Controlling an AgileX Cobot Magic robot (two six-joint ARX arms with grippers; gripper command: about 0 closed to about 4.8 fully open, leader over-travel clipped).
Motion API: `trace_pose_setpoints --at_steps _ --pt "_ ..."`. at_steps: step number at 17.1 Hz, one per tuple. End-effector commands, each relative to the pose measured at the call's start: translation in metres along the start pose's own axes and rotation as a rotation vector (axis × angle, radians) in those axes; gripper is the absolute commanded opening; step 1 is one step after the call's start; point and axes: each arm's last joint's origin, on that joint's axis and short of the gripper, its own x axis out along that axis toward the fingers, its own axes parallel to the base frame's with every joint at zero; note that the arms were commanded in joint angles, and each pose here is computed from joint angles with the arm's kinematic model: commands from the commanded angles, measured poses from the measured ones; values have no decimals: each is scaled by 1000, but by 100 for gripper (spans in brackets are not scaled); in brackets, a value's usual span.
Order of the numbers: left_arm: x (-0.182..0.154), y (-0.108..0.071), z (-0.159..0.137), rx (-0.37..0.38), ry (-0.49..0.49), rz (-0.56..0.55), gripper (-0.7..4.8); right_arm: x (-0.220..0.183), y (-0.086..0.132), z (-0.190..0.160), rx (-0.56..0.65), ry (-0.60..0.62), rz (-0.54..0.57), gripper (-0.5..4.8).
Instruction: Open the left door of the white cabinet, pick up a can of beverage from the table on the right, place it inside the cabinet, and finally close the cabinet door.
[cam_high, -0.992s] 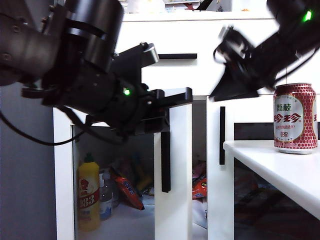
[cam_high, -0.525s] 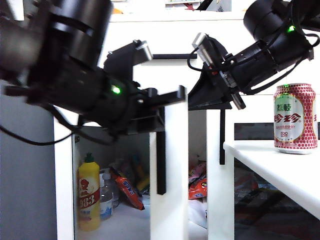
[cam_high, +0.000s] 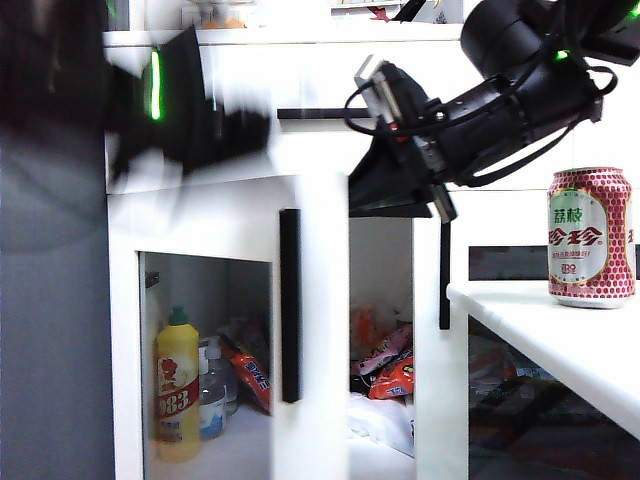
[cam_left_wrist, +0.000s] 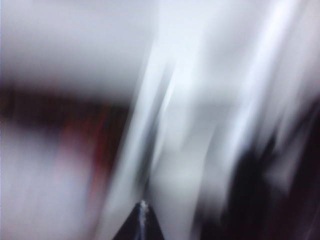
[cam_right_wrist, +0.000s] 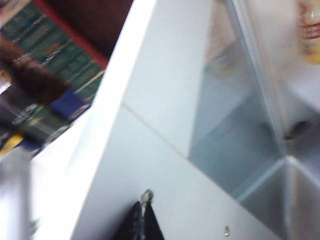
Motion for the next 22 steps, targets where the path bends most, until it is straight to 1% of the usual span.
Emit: trace_pose_setpoints --at_steps 1,5,6,7,8,10,12,13,14,15,16,17,19,22 --pt "-27 4 24 -45 -134 -4 -5 8 11 -1 -14 22 90 -6" --pt "-65 10 49 -75 -225 -15 -5 30 37 -4 -49 53 134 -6" --pt "-76 11 59 -86 -256 -20 -5 36 45 -4 -58 51 157 -6" --pt "-86 13 67 -89 -263 -22 -5 42 53 -4 -73 46 179 -6" --pt "-97 15 70 -80 -237 -15 -5 49 61 -3 -87 35 190 -6" --pt "-123 23 70 -40 -121 9 -5 57 74 -4 -121 20 199 -6" --pt "-155 34 69 -22 -65 23 -5 63 82 -3 -138 4 213 -6" --pt "-170 39 67 -19 -56 26 -5 66 84 -4 -134 -1 206 -6" --pt "-176 41 65 -8 -28 33 -5 70 84 -5 -134 -7 207 -6" --pt "-175 41 69 -13 -60 59 -5 74 83 -5 -129 -17 211 -6" --pt "-175 40 70 -20 -73 44 -5 85 85 -10 -119 -2 223 -6" --pt "-176 41 70 -19 -69 38 -5 88 82 -10 -97 0 223 -6" --pt "-176 41 69 -17 -64 47 -5 99 90 -12 -113 7 250 -6" --pt "-176 41 67 -10 -44 52 -5 107 108 -12 -140 17 297 -6"
